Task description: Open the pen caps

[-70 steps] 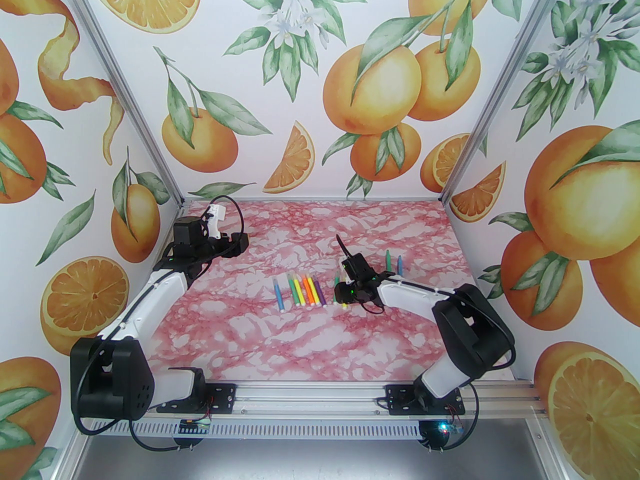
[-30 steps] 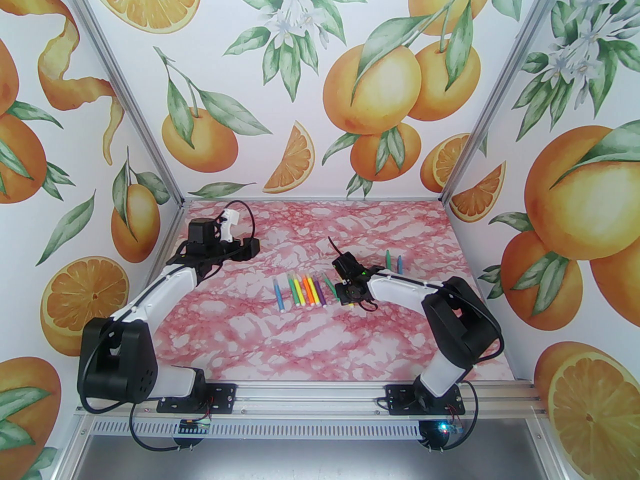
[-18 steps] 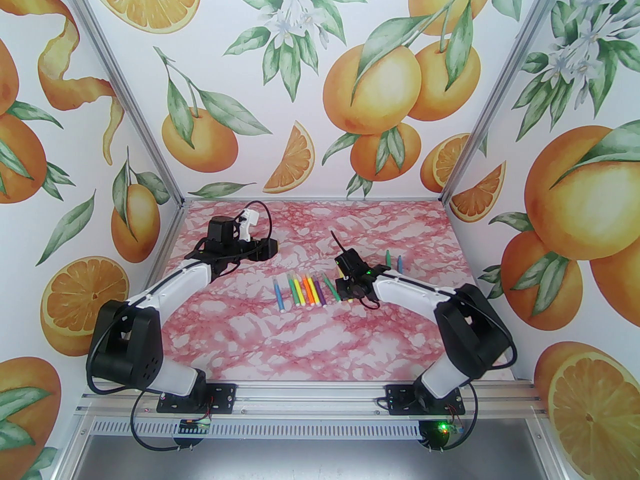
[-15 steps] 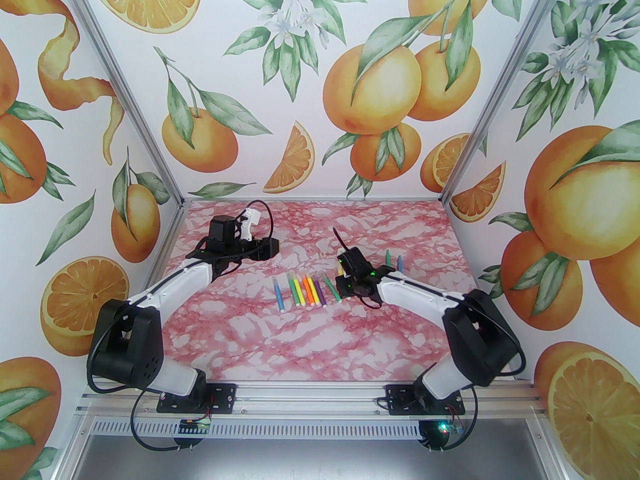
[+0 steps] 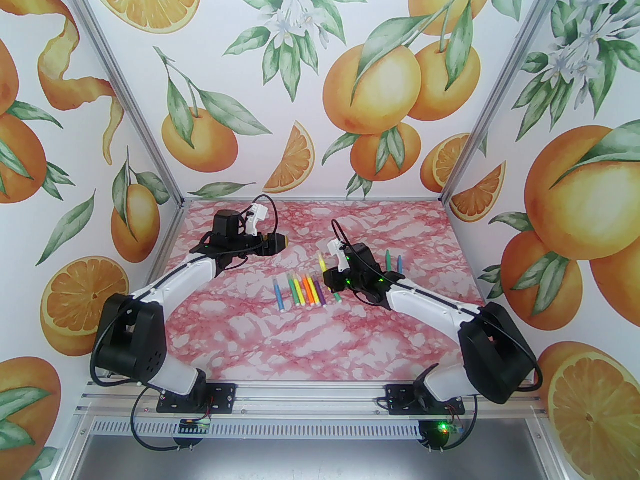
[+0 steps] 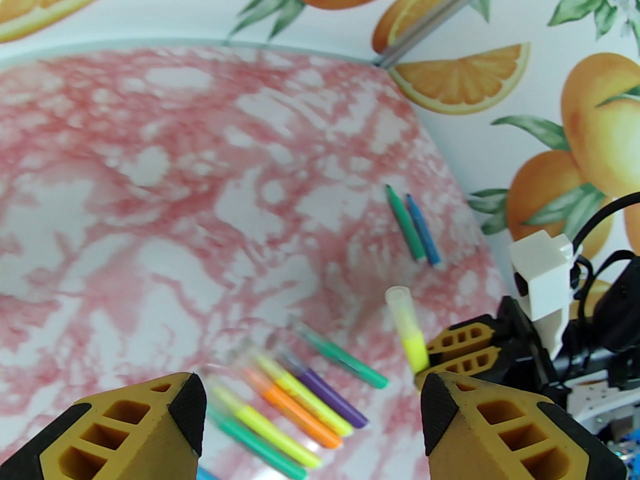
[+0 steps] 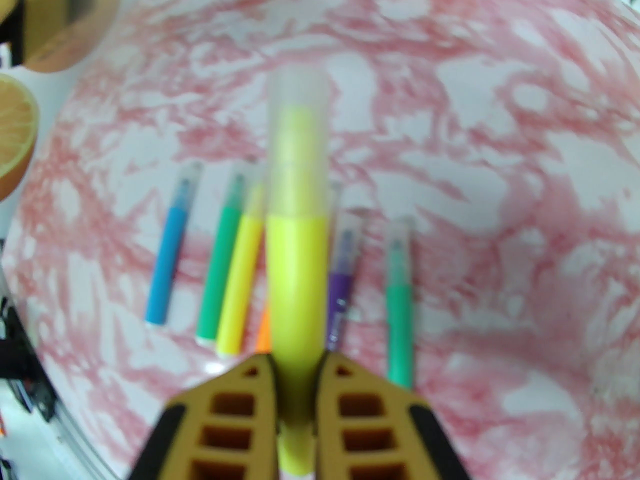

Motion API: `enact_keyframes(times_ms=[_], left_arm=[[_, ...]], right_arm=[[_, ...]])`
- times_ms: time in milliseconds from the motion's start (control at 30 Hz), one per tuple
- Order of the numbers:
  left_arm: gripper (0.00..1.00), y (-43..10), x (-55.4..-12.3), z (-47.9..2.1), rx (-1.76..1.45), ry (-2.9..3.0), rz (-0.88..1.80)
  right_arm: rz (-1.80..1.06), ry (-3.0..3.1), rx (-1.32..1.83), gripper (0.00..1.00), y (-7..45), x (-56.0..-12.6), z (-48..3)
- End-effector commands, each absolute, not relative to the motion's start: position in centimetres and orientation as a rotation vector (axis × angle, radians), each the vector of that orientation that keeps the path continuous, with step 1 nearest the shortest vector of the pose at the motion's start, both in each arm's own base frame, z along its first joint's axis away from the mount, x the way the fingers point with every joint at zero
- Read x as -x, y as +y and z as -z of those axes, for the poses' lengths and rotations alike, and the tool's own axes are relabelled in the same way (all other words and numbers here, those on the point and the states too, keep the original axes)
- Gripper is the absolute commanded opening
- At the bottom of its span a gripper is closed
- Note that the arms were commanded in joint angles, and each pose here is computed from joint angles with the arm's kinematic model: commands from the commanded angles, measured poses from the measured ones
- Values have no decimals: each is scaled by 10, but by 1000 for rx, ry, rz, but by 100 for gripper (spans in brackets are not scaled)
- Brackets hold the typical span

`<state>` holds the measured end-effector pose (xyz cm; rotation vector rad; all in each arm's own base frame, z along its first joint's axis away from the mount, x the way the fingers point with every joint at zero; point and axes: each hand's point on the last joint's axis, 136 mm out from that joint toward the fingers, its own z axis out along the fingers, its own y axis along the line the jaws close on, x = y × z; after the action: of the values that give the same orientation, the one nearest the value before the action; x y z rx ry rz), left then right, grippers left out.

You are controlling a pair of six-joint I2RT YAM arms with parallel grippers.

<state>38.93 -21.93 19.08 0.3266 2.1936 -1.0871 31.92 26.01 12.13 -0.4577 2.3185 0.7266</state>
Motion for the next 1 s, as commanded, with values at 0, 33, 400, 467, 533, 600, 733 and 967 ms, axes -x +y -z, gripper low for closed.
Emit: enact_keyframes(times_ms=[0,33,400,467,533,600,733,967], left_arm=[[71,-239,-383,-209,-402,2141,1223],[70,-243,-381,-210,-412,2139,1242],[63,-272,-361,-211,-540,2123,1399],[62,-277,-360,-211,-555,2123,1414],[61,-282,-359,-212,-571,2121,1422],[60,-286,-359,-212,-582,2121,1426],[57,-291,-358,-210,-592,2126,1434],[52,-296,-359,-208,-601,2131,1444]], right_arm=[[-828,2172,510,0,275,-322,-154],[-837,2160,513,0,276,-323,-157],[-938,2084,573,0,294,-316,-174],[-955,2070,583,0,297,-314,-176],[-967,2060,595,0,299,-312,-178],[-972,2050,600,0,301,-311,-180],[-977,2051,612,0,302,-311,-179],[-984,2055,626,0,305,-312,-176]])
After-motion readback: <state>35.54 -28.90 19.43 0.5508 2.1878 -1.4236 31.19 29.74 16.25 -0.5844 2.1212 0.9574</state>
